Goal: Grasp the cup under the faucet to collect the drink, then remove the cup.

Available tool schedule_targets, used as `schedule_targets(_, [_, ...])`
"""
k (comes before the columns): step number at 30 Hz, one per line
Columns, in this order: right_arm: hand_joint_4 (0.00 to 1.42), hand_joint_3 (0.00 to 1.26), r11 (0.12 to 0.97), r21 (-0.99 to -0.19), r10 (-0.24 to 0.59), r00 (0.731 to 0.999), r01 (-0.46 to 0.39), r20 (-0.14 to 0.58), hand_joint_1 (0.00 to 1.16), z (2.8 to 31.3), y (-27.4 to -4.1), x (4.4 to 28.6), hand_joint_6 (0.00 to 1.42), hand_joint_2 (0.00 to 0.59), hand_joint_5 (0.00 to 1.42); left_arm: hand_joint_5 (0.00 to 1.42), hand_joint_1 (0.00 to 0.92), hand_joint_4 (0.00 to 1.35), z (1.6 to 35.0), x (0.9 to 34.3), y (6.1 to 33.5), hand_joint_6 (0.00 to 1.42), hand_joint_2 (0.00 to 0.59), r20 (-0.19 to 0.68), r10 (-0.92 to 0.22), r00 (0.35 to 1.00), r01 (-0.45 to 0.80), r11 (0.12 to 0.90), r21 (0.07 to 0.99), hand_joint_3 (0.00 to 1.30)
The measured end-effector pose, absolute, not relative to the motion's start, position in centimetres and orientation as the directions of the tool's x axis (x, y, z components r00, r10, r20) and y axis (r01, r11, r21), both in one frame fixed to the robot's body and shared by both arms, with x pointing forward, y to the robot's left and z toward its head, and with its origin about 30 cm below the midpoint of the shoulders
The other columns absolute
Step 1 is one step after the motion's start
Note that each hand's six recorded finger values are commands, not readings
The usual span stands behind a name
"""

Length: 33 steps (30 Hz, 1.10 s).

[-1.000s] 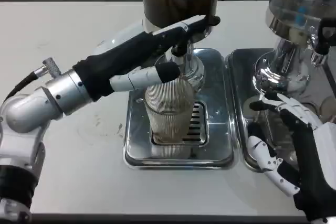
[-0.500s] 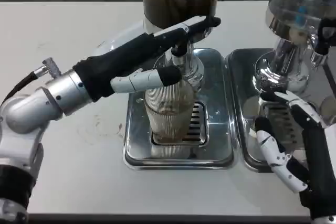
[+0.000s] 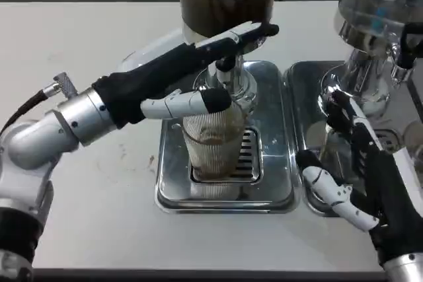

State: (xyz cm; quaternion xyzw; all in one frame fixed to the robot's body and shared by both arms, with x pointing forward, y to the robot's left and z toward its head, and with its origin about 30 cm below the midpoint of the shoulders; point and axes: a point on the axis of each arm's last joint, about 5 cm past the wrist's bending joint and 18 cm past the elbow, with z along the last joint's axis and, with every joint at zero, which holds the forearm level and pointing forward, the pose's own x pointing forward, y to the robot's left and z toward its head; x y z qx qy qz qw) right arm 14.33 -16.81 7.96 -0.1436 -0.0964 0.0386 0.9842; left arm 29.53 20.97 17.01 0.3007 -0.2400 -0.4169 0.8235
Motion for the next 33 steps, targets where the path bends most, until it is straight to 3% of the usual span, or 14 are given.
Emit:
schedule_targets(3, [0.04,0.0,0.946,-0.307,0.166,0.969,-0.104,0.182,0.59,8.3,-16.9,14.8,0.09,0.205,0.02,0.03,0.0,0.0,17.0,29.5,20.9,0.02,0.062,0.143,-0.832,0.536,0.543,0.469,0.697,0.09])
schedule_targets(11, [0.01,0.0,0.922,-0.348,0.236,0.96,-0.173,0.15,0.59,8.6,-16.9,15.6,0.05,0.209,0.0,0.03,0.0,0.0,17.0,29.5,20.9,0.02,0.064,0.144,-0.831,0.537,0.54,0.47,0.698,0.09])
schedule_targets(33, [0.04,0.01,0.91,-0.313,0.315,0.944,-0.271,0.1,0.58,7.8,-15.6,18.3,0.02,0.226,0.0,0.04,0.0,0.0,17.1,29.5,21.1,0.02,0.069,0.141,-0.832,0.536,0.534,0.464,0.707,0.09])
